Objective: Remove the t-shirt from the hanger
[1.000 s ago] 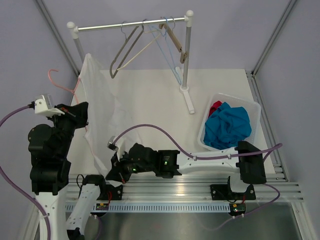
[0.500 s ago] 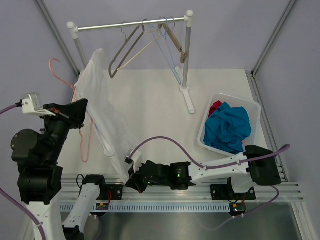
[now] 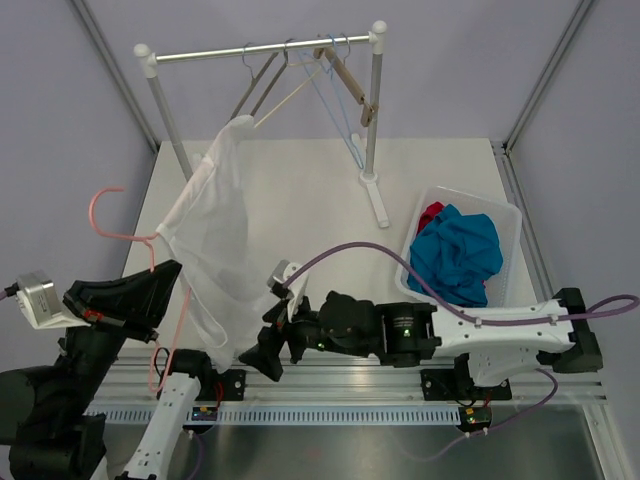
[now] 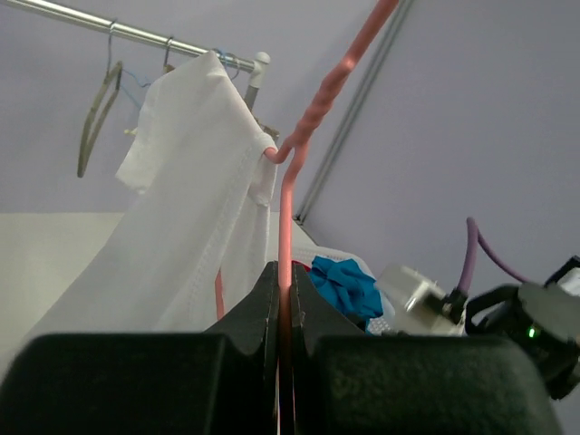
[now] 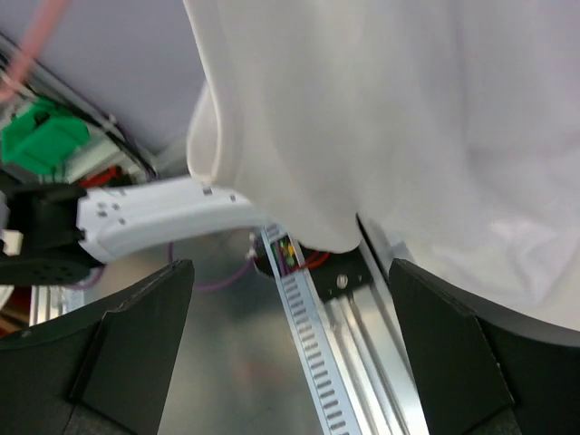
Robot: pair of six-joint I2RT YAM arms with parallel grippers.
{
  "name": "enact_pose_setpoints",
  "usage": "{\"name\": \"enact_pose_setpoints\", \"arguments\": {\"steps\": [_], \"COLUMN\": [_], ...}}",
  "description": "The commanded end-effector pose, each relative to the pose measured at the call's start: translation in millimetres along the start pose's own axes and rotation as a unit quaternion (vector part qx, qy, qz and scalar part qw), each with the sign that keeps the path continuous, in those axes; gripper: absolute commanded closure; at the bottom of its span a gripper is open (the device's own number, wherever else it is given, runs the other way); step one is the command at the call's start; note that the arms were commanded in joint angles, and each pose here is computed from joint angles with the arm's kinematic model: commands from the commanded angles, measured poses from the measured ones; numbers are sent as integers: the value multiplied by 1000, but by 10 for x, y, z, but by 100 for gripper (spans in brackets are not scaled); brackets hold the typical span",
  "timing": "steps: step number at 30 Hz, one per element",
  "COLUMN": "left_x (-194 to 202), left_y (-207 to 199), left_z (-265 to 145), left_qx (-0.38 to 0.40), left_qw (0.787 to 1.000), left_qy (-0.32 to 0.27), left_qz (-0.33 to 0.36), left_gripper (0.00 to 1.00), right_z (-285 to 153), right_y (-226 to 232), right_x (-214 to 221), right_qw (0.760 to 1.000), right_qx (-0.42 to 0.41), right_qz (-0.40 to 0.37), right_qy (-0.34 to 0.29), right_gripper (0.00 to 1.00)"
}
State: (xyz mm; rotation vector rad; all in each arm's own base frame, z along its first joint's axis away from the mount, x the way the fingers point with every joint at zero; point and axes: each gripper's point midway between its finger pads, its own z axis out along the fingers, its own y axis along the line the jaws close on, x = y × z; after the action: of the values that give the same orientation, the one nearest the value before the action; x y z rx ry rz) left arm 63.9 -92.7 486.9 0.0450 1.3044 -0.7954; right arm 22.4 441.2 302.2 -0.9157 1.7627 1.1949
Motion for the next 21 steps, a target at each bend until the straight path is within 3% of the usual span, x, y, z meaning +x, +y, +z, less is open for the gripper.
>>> {"name": "enact_pose_setpoints", "arguments": {"steps": [1,7,14,16,18,19,20,21], "left_x": [-283,-367,-296,-284,-278,-273,-256,-241], "left_y": [-424,-596,-626,-630,-633,-633,-618,-607], "left_z": [-164,-326,-374,-375,-380,-379,-363,-353], "left_qx": [80,118,142,145,149,150,148,147], "left_qw": [996,992,990,989,989,989,989,989], "left_qy": [-30,-35,-17,-14,-12,-11,-8,-6], "left_qz": [18,12,-3,-6,-7,-8,-10,-12], "left_gripper": [100,100,100,100,100,100,100,100], "right_z": [-196,-70,216,221,204,128,86,-15], "right_y": [-34,-194,-77,-17,-47,-46,-127,-179], "right_x": [-638,-1290,-1540,-1660,-1726,-1784,-1816,-1830], "right_qw": [997,989,989,984,980,977,975,972], "right_qx": [32,40,-26,-38,-33,-31,-10,0], "right_qz": [-40,-39,-40,-44,-40,-35,-27,-22], "right_qy": [-66,-137,-143,-171,-193,-206,-219,-232], "right_gripper": [1,0,1,5,31,48,78,90]}}
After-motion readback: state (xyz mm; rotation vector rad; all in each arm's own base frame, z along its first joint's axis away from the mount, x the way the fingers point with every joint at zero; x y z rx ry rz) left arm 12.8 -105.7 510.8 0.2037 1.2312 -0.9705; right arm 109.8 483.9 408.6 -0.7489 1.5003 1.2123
